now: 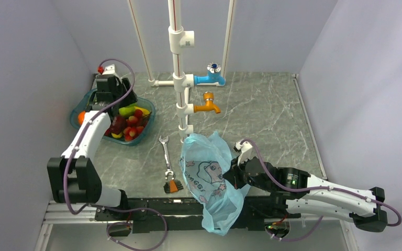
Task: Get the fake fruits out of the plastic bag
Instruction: Place the fake fruit in the bin.
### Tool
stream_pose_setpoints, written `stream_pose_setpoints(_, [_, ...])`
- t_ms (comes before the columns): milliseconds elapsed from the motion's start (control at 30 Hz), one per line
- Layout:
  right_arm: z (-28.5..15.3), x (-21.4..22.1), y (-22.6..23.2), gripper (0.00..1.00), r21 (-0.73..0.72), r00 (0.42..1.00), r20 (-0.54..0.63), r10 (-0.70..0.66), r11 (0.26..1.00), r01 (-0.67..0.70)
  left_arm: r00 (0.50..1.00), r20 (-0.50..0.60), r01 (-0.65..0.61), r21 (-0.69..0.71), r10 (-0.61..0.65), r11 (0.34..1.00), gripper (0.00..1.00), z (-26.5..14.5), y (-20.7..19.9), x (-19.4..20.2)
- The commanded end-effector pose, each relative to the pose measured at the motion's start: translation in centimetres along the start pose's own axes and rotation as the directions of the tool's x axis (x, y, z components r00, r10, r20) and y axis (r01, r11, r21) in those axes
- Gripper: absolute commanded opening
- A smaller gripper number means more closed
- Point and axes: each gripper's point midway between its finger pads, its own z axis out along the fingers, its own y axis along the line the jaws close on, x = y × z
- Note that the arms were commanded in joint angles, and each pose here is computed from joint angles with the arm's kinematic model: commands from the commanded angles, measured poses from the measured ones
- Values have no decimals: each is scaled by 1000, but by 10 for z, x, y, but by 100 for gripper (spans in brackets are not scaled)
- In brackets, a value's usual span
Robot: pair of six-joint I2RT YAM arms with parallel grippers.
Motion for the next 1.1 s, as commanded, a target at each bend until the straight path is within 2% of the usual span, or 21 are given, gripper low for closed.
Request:
stream_pose_setpoints(0, [2, -8, 3, 0, -2, 1000, 25, -6, 1000, 6, 972, 224, -74, 11, 70, 997, 0, 12, -10, -71])
stream_pose_setpoints(67, [4, -6, 3, 0, 1, 1000, 22, -5, 1000, 5, 961, 258, -91, -36, 98, 995, 0, 22, 7, -84])
stream_pose_setpoints(167, [5, -7, 4, 0, 3, 1000, 23, -3, 1000, 3, 959, 249, -114, -89, 133, 990, 0, 37, 22, -90])
stream_pose_setpoints(267, [6, -10, 5, 0, 2, 1000, 27, -4, 1000, 4, 972, 197, -113, -92, 130, 989, 1, 60, 36, -86])
stream_pose_setpoints(467, [8, -15, 10, 0, 5, 1000, 20, -10, 1000, 10, 997, 63, -25, -110, 32, 994, 2, 95, 63, -69])
stream_pose_setpoints(767, [5, -16, 12, 0, -1, 1000, 16, -15, 1000, 15, 999, -33, 1, -160, -6, 987, 11, 100, 76, -49])
stream_pose_setpoints(967, [3, -19, 17, 0, -20, 1000, 18, 3, 1000, -2, 998, -68, 1, -168, -13, 986, 37, 102, 77, -43])
stream_pose_setpoints(1000, [3, -18, 17, 0, -22, 1000, 16, 6, 1000, -5, 997, -71, -1, -168, -11, 986, 46, 102, 77, -43])
stream_pose_setpoints(1067, [3, -18, 17, 0, -24, 1000, 15, 13, 1000, -13, 997, -77, -4, -166, -9, 986, 57, 103, 77, -42])
